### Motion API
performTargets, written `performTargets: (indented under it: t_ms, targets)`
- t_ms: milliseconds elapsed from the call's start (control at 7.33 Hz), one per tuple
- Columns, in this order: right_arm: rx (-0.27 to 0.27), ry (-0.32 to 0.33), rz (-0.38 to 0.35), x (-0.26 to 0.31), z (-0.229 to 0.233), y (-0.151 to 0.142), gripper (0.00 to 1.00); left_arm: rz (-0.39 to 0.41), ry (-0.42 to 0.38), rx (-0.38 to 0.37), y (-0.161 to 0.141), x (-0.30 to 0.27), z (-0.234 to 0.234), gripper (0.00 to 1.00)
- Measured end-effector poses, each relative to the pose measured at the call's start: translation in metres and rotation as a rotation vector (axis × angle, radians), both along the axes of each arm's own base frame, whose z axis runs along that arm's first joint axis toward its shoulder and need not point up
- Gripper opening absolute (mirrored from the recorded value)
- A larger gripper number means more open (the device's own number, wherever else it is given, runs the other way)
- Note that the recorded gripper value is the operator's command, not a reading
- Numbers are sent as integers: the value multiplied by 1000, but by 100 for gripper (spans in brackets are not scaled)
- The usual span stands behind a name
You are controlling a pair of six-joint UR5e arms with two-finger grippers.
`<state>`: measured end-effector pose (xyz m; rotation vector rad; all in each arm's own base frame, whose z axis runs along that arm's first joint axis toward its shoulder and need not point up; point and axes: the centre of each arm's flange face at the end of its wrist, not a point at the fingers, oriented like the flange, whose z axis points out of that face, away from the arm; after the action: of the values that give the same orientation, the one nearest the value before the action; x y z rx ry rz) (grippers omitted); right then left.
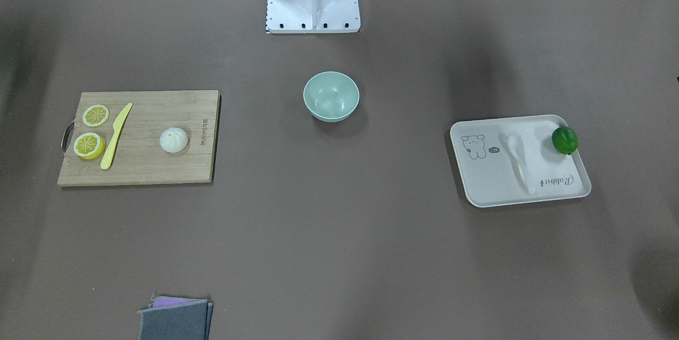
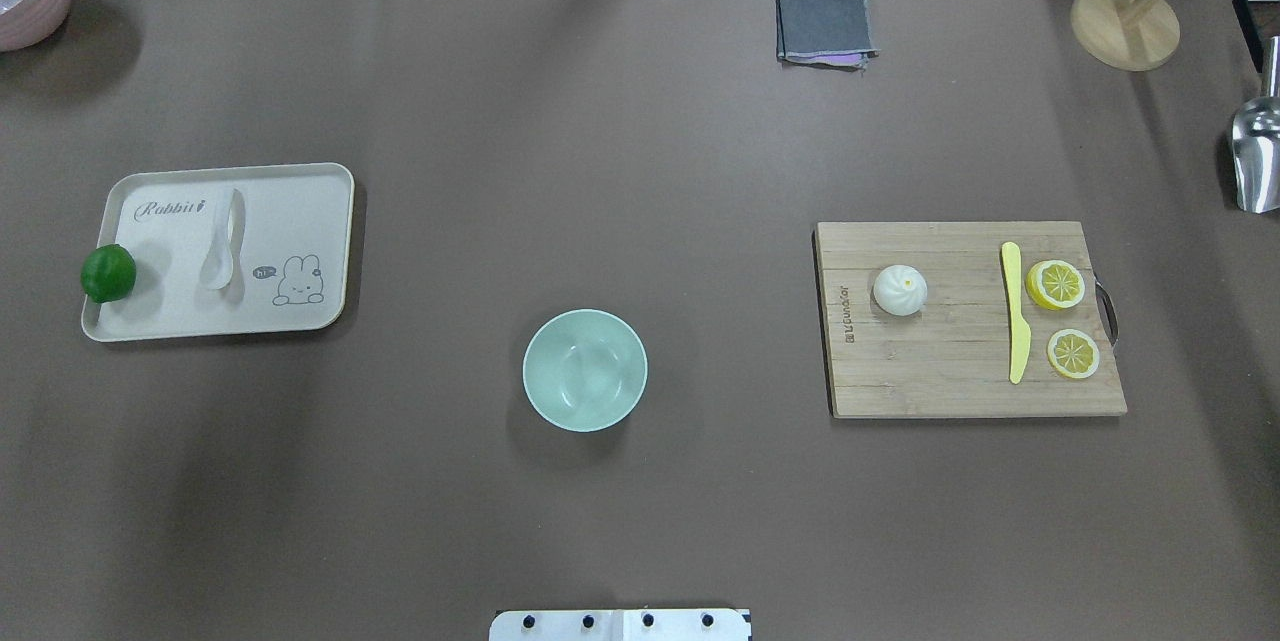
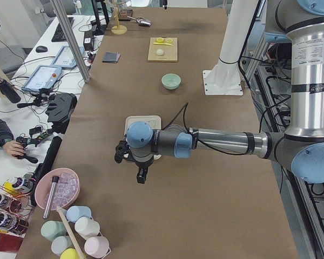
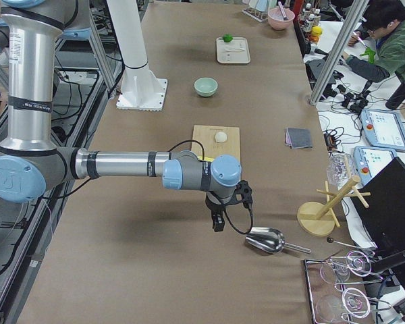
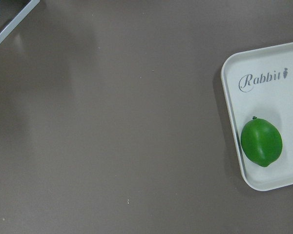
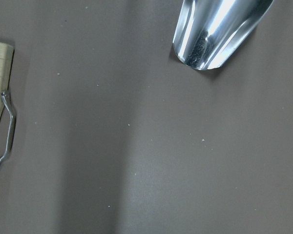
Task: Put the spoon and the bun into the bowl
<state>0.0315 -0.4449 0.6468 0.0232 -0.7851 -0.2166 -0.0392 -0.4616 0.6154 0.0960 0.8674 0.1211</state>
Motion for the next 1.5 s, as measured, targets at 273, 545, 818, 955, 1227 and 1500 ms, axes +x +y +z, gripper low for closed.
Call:
performTargets:
  t_ms: [273,545,818,955,1227,1500]
  targets:
    - [1,0,0,0,0,0,100,0,-1,4,-1,0,-2,99]
    - [-3,1,-1,1,2,6,100,-1,-5,30,-7,0,-14,99]
    - [18,1,4,2,-10,6,100,-1,4,108,-18,1,-32,99]
    - [46,1,7,1,-24,1,100,-3,6,170,-22,1,-39,99]
    - [126,17,10,3,-62,-9,100,-8,6,315,-32,1,-43,99]
    - [229,44,18,5,-111,-5,100,-20,17,391,-51,2,-50,99]
